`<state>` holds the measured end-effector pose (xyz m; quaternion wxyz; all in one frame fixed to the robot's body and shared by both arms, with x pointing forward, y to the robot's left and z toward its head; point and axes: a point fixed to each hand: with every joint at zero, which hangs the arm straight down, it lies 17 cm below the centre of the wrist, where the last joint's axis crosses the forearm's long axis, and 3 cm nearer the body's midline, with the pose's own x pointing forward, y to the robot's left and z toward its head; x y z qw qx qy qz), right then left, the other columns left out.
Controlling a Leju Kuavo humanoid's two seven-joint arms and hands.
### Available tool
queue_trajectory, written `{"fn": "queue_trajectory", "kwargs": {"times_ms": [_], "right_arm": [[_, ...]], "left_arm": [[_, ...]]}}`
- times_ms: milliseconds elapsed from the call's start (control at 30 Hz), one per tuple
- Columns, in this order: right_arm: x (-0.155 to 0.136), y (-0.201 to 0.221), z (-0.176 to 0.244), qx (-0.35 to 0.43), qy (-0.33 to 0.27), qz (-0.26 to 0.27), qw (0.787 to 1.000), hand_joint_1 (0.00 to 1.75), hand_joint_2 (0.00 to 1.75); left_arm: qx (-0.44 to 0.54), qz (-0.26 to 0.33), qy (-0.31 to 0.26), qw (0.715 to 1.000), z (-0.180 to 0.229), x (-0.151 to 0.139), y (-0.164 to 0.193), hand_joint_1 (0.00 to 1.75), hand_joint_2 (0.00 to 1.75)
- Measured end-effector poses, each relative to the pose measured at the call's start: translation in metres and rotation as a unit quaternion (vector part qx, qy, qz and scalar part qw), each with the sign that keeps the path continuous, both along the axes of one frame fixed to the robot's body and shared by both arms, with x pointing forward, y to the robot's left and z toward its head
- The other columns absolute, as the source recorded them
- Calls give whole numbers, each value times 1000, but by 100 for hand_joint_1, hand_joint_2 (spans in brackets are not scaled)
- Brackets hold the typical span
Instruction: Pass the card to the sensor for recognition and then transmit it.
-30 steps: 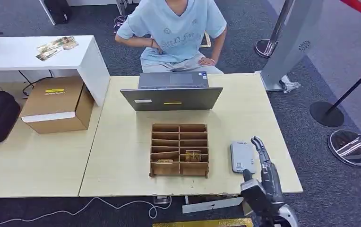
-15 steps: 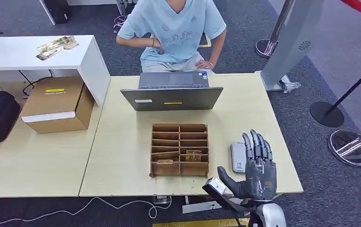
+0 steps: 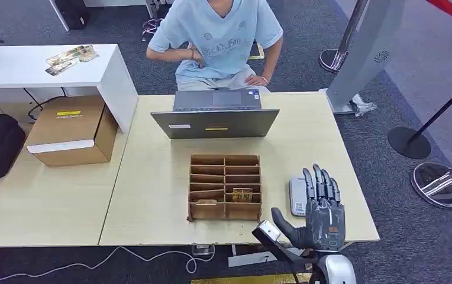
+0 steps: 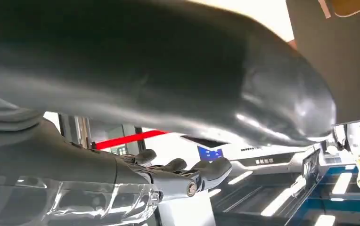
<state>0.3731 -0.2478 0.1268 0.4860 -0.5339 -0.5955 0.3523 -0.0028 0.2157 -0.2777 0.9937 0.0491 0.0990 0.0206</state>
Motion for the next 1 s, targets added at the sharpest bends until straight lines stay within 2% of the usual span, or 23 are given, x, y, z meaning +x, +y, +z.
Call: {"fn": "queue_trajectory", "kwargs": {"times_ms": [500, 533, 1000], "right_arm": [[0, 1, -3, 35, 9, 5, 999, 0, 0], [0, 1, -3, 35, 9, 4, 999, 0, 175], [0, 3, 0, 22, 5, 7, 1000, 0, 175]], "left_arm": [[0, 10, 0, 1000, 0, 0, 0, 0, 0], [0, 11, 0, 1000, 0, 0, 0, 0, 0], [3, 34, 3, 999, 0, -1, -2, 0, 0]]}}
